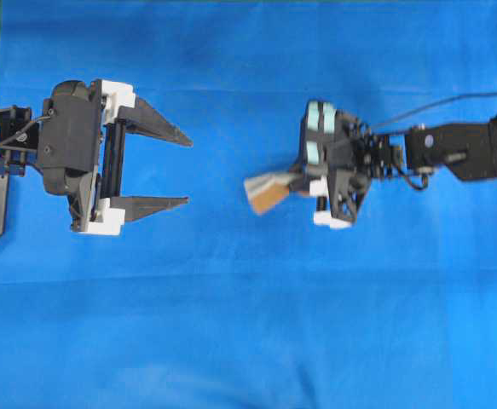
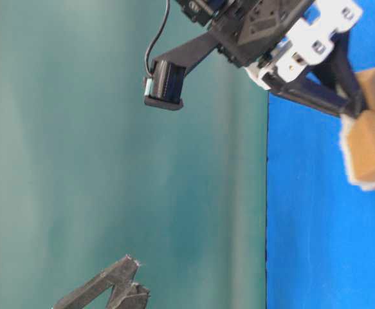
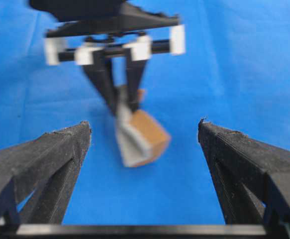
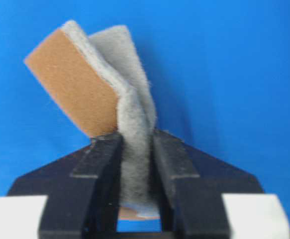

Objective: Hand over the sponge with the left arm and wipe it with the right arm.
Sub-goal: 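Swing the held sponge back and forth with the right gripper, then lower the sponge to the table center and open the right gripper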

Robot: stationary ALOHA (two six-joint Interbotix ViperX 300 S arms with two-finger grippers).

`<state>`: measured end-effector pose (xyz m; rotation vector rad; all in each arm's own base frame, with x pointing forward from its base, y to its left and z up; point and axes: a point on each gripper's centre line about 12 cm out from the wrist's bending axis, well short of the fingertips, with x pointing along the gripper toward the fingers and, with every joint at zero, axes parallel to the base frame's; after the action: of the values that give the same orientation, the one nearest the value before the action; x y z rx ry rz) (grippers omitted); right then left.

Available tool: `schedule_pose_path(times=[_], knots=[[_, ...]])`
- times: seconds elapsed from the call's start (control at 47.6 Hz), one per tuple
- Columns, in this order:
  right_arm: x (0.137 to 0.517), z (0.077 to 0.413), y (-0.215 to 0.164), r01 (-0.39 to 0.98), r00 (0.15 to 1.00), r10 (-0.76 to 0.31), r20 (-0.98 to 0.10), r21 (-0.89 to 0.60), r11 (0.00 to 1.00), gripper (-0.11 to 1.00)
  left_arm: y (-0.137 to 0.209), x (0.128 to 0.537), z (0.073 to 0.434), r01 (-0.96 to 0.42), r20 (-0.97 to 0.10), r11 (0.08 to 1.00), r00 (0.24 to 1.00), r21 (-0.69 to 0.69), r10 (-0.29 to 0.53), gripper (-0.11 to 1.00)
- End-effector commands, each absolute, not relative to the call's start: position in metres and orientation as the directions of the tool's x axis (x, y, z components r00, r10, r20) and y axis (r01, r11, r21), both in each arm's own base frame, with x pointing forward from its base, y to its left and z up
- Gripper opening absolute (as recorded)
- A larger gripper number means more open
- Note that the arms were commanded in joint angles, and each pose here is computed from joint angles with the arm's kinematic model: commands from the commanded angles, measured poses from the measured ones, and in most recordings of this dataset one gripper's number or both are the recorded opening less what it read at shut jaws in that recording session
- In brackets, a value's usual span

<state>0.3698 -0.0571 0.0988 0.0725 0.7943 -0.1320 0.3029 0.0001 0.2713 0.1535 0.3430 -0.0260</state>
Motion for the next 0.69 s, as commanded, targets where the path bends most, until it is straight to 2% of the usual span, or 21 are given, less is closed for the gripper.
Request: schedule_pose_path(times=[0.0, 0.672], knots=[[0.374, 0.114, -0.073, 0.178, 0.725, -0.124, -0.678, 0.010, 0.984, 0.25, 0.000, 0.303, 0.279, 0.048, -0.309, 0.988, 0.951, 0.146, 0.000, 0.90], [0.377, 0.115, -0.064, 0.161, 0.738, -0.103, -0.667, 0.025, 0.987, 0.25, 0.000, 0.303, 0.279, 0.048, -0.309, 0.988, 0.951, 0.146, 0.000, 0.90]])
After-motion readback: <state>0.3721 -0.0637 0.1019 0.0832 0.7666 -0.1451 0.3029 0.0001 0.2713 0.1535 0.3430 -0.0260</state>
